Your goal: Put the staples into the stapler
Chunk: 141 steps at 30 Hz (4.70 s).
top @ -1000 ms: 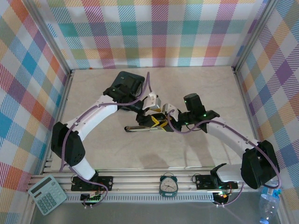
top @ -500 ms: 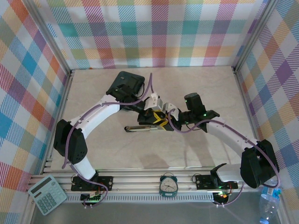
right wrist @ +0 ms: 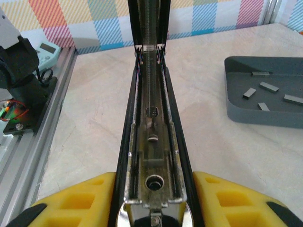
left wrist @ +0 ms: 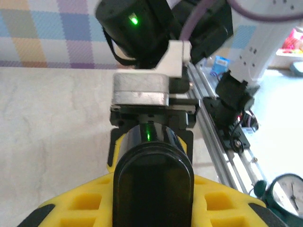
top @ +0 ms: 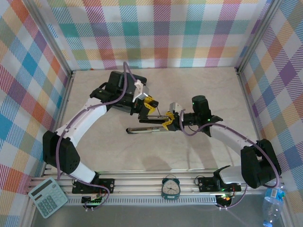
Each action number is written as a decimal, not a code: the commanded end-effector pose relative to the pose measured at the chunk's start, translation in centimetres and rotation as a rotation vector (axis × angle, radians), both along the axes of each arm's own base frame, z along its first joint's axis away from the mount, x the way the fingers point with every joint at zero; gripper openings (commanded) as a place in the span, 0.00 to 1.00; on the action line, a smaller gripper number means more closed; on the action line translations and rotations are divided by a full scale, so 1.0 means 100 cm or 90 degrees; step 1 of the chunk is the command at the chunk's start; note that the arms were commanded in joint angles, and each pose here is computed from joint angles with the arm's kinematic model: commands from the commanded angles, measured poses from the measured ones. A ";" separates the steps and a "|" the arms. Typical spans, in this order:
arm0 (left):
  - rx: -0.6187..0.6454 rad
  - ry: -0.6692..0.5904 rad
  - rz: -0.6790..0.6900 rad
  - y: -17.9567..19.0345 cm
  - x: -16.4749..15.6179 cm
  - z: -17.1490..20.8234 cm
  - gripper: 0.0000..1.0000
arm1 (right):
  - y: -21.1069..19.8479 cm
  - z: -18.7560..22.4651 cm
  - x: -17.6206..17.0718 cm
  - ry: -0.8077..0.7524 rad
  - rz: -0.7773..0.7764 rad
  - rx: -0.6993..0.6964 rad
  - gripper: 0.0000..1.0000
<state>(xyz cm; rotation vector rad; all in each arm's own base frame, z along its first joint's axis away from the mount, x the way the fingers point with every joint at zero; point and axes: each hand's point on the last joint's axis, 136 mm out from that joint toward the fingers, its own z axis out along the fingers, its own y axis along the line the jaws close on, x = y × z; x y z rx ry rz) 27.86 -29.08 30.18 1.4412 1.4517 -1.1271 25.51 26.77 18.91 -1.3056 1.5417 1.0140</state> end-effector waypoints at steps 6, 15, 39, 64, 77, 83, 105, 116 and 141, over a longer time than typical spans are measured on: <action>-0.069 -0.011 0.299 0.058 0.054 0.080 0.00 | -0.014 -0.027 0.019 0.043 -0.058 -0.019 0.08; -0.243 -0.056 0.484 0.113 0.069 0.155 0.00 | -0.004 -0.016 0.019 0.064 -0.036 0.053 0.09; -0.385 -0.074 0.453 0.107 0.069 0.195 0.00 | 0.008 -0.028 0.028 0.100 -0.073 0.013 0.51; -0.288 -0.132 0.299 0.069 0.035 0.176 0.00 | 0.039 0.086 0.028 -0.103 -0.001 0.024 0.50; -0.308 -0.131 0.279 0.059 0.033 0.184 0.00 | 0.076 0.059 0.018 -0.063 0.066 0.015 0.46; -0.322 -0.112 0.280 0.056 0.036 0.181 0.00 | 0.085 0.059 0.016 -0.062 0.075 0.037 0.46; -0.308 -0.080 0.293 0.053 0.047 0.141 0.00 | 0.034 0.085 0.031 -0.093 -0.032 0.036 0.57; -0.363 -0.043 0.303 0.050 0.054 0.147 0.00 | 0.071 0.060 0.024 -0.036 0.042 0.033 0.49; -0.305 -0.052 0.274 0.041 0.052 0.120 0.00 | 0.019 0.094 0.022 -0.104 -0.029 0.054 0.49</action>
